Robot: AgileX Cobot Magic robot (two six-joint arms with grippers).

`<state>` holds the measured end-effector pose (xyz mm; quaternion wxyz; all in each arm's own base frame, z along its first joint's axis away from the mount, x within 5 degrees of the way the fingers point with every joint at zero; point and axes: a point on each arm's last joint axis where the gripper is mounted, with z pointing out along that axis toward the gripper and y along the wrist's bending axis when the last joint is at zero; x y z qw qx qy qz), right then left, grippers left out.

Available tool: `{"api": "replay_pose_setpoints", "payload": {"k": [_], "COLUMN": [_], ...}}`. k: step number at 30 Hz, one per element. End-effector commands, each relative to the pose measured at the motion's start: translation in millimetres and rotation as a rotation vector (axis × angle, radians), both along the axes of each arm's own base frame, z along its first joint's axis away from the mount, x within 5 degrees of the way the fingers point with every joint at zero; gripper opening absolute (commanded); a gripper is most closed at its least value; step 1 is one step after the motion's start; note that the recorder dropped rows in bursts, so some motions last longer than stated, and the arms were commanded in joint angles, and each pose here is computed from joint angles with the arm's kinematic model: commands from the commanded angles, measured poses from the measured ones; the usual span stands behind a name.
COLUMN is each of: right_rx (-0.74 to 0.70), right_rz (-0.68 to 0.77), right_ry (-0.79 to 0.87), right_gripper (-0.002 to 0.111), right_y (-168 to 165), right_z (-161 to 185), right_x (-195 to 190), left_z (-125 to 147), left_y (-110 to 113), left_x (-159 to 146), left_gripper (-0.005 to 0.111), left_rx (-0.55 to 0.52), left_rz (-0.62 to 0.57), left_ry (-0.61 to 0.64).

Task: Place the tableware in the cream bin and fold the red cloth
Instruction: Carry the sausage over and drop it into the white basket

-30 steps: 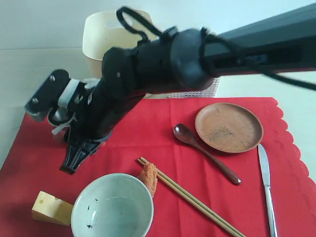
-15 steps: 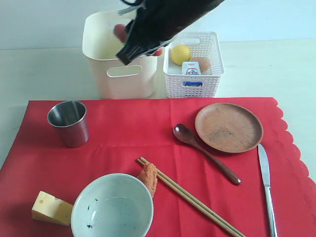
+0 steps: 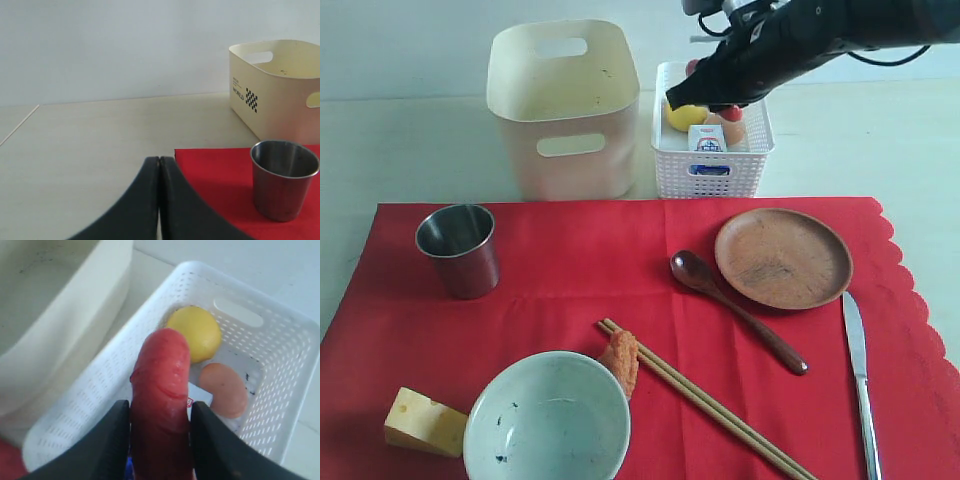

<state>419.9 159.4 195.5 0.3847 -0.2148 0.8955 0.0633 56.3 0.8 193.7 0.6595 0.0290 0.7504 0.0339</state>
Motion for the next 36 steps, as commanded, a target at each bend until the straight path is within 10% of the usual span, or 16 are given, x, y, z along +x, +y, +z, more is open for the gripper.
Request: {"api": "replay_pose_setpoints", "payload": {"k": [1, 15, 36], "right_rx": [0.030, 0.056, 0.078], "right_rz": [-0.053, -0.080, -0.095], "right_ry": [-0.039, -0.138, -0.187], "right_gripper": [0.000, 0.004, 0.069], "right_y": [-8.0, -5.8, -5.4], "right_z": [-15.9, -56.4, -59.2], "right_x": [13.6, 30.8, 34.7], "left_z": [1.2, 1.2, 1.2], "left_y": [0.1, 0.1, 0.1], "left_x": [-0.4, -0.4, -0.4], "left_gripper": [0.000, 0.000, 0.000], "left_rx": [-0.001, -0.001, -0.001], "left_rz": [0.002, 0.002, 0.002], "left_ry": [-0.014, -0.014, -0.014]}}
